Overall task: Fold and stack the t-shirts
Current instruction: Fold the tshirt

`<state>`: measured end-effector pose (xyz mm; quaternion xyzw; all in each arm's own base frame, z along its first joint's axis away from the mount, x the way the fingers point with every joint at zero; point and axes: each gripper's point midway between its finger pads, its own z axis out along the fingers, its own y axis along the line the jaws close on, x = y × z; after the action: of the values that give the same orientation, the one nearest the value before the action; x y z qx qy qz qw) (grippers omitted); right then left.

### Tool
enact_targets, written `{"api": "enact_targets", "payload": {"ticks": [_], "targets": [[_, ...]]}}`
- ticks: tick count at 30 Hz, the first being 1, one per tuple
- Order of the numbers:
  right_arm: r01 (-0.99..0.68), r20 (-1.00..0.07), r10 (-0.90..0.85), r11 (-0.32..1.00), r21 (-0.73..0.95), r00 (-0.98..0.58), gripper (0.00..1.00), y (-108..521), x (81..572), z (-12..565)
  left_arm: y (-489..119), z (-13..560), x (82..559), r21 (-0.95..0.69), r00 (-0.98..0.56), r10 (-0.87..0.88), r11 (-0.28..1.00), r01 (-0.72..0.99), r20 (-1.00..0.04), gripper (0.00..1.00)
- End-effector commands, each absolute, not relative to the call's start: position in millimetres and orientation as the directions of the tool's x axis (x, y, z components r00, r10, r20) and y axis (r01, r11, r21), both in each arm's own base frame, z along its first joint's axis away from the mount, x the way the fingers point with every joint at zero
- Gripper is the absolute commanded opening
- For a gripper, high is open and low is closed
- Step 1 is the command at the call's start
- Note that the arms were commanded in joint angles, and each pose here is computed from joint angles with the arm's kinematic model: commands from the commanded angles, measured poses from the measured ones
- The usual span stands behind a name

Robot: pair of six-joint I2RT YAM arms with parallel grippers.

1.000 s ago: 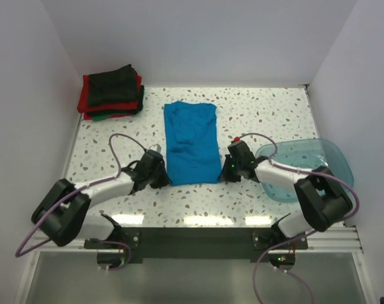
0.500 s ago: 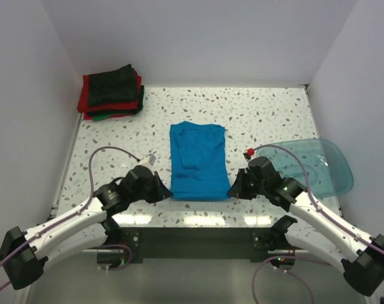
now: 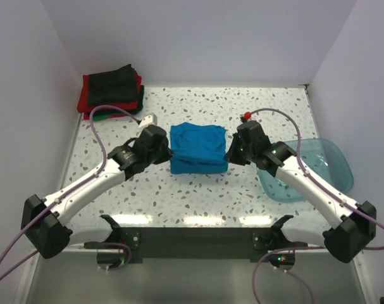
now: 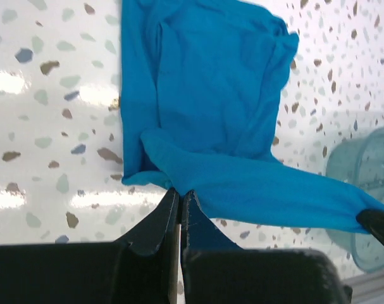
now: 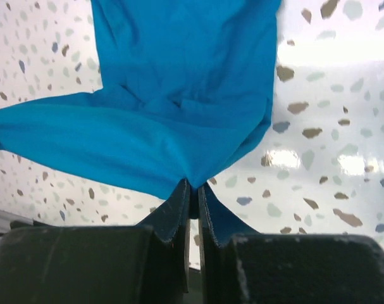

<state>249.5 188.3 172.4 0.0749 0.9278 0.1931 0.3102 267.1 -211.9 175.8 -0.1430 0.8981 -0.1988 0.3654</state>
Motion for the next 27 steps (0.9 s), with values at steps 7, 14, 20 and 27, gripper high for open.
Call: {"api": "enact_targets", "payload": {"ticks": [7, 14, 20, 27], "targets": [[0.076, -0.608, 0.314, 0.92, 0.384, -0.729, 0.0, 188.1, 324.7, 195.2, -205.6, 198.6, 350.1, -0.444, -0.61, -0.406, 0.891, -0.099, -0.68, 0.0], [0.064, -0.59, 0.322, 0.908, 0.415, -0.741, 0.0, 188.7, 375.0, 190.6, -198.2, 184.1, 397.6, -0.399, -0.618, -0.398, 0.905, -0.145, -0.678, 0.0], [0.079, -0.55, 0.317, 0.908, 0.411, -0.773, 0.0, 186.0, 416.9, 166.9, -194.3, 177.3, 435.5, -0.4, -0.614, -0.398, 0.905, -0.144, -0.682, 0.0], [0.128, -0.522, 0.334, 0.912, 0.39, -0.785, 0.0, 182.0, 452.9, 133.8, -209.3, 141.6, 484.9, -0.409, -0.642, -0.372, 0.907, -0.1, -0.67, 0.0]]}}
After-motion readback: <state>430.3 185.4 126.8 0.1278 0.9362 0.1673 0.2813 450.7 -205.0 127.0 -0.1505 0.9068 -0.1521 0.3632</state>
